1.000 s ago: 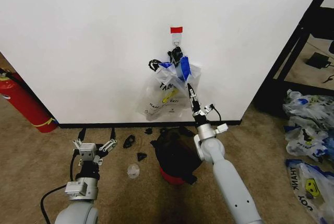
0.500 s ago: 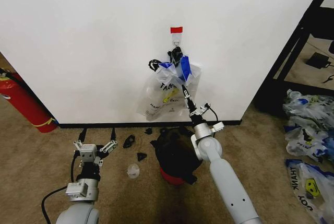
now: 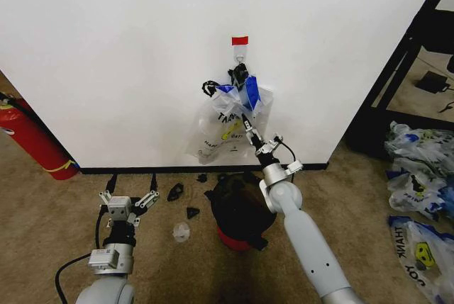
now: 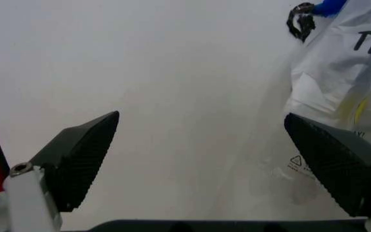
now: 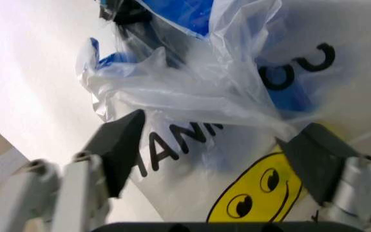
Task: Pick up the garbage bag from the wall and place it over the trash bin.
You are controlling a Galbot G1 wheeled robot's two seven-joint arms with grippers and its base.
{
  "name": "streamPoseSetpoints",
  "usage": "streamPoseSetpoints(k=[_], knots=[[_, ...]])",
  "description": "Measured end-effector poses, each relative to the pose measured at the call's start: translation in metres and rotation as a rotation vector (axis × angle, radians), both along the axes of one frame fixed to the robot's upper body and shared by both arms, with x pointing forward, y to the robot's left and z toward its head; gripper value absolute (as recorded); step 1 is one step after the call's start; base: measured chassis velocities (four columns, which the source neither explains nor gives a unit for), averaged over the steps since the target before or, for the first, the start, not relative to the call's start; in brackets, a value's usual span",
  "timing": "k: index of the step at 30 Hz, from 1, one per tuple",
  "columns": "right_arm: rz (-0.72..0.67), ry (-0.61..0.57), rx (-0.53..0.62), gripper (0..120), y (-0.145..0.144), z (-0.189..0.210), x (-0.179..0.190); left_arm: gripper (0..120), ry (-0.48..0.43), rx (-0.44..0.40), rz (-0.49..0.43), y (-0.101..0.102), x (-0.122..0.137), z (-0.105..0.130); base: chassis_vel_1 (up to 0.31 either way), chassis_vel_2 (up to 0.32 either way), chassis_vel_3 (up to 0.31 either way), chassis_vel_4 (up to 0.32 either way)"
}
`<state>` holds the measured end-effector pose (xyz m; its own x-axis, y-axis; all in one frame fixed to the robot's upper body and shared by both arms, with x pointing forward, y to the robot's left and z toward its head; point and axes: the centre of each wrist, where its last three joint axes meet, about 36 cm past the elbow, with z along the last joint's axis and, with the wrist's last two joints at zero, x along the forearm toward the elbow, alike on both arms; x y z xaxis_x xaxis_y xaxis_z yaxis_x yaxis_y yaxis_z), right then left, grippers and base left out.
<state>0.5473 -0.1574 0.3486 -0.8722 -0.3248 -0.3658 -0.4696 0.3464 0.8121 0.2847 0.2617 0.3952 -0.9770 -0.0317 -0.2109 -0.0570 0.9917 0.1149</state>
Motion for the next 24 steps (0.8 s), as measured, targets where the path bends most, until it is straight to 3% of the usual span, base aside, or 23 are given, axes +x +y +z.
streamPoseSetpoints(k=[8,18,24], knots=[[0.039,-0.067,-0.127,38,-0.006,-0.006,-0.005,100,-0.004,-0.002,0.000,-0.001,0.000,0.000,0.000,0.000,0.000,0.000],[-0.014,-0.111,-0.120,1,-0.010,-0.003,-0.004,100,-0.005,-0.001,0.000,-0.002,0.001,-0.001,0.000,0.000,0.000,0.000],[-0.019,-0.125,-0.125,0,-0.011,-0.009,-0.009,100,-0.004,0.001,-0.002,-0.002,0.001,-0.002,0.000,0.000,0.000,0.000]])
